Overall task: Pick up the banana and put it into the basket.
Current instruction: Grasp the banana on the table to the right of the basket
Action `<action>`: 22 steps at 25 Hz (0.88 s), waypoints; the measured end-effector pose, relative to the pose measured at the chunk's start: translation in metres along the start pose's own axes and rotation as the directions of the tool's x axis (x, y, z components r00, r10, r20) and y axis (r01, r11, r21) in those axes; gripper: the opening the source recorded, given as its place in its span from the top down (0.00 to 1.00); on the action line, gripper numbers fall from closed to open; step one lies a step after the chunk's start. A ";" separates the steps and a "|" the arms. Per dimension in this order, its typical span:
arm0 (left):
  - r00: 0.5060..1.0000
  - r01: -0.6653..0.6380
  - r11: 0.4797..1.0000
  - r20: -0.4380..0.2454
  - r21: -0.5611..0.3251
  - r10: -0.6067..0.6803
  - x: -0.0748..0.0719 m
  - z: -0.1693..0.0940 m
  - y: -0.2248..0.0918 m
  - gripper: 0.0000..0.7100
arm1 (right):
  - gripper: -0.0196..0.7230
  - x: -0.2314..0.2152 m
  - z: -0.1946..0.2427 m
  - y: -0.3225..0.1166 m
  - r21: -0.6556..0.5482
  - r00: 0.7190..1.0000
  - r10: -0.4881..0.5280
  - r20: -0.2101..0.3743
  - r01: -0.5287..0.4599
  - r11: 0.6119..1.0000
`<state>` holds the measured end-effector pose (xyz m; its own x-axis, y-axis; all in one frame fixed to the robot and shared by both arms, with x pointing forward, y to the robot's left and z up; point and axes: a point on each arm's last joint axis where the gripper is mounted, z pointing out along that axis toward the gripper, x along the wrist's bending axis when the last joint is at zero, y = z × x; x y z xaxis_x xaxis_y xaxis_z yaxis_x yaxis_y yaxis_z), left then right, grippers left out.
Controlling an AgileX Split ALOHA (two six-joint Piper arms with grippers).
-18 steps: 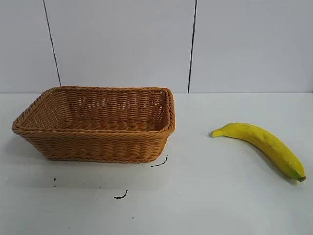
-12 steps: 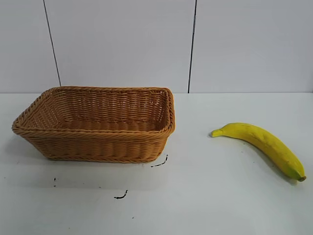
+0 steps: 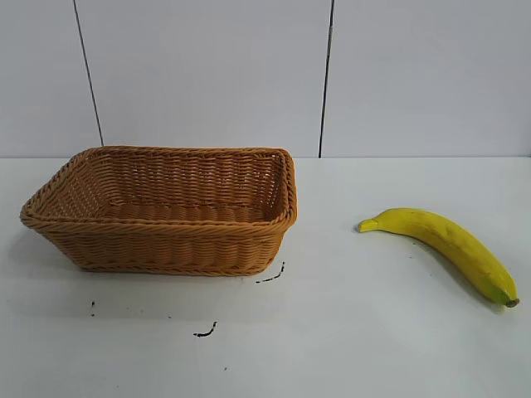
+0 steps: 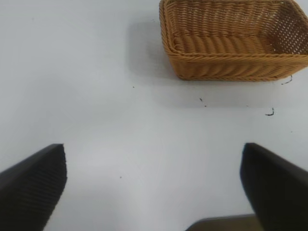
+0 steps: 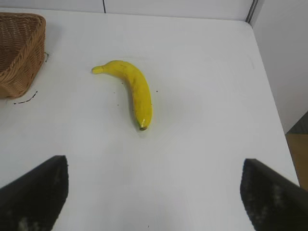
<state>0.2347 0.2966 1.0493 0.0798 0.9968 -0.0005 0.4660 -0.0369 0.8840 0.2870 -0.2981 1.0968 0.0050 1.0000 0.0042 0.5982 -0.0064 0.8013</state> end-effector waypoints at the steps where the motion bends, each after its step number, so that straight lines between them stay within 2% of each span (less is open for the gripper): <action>1: 1.000 0.000 1.000 0.000 0.000 0.000 0.000 0.000 0.000 0.02 | 0.04 0.000 0.003 0.011 0.018 1.000 0.000 0.000 0.000 1.000; 8: 1.000 0.000 1.000 0.000 0.000 0.000 0.000 0.000 0.000 0.02 | 0.04 -0.002 0.056 0.089 0.221 1.000 0.003 -0.001 -0.003 0.975; 13: 1.000 0.000 1.000 0.000 0.000 0.000 0.000 0.000 0.000 0.02 | 0.04 -0.003 0.120 0.129 0.395 1.000 -0.014 -0.011 0.018 0.918; 16: 1.000 0.000 1.000 0.000 0.000 0.000 0.000 0.000 0.000 0.02 | 0.04 -0.004 0.158 0.148 0.447 0.999 -0.027 -0.019 0.032 0.894; 19: 1.000 0.000 1.000 0.000 0.000 0.000 0.000 0.000 0.000 0.02 | 0.04 -0.005 0.195 0.161 0.499 0.997 -0.062 -0.043 0.075 0.864; 22: 1.000 0.000 1.000 0.000 0.000 0.000 0.000 0.000 0.000 0.02 | 0.04 -0.005 0.230 0.167 0.564 0.991 -0.108 -0.085 0.137 0.814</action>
<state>0.2347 0.2966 1.0493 0.0798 0.9968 -0.0005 0.4660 -0.0369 0.8840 0.5709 -0.3048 1.0926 -0.1276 0.9913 -0.0316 0.9398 0.1310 0.3155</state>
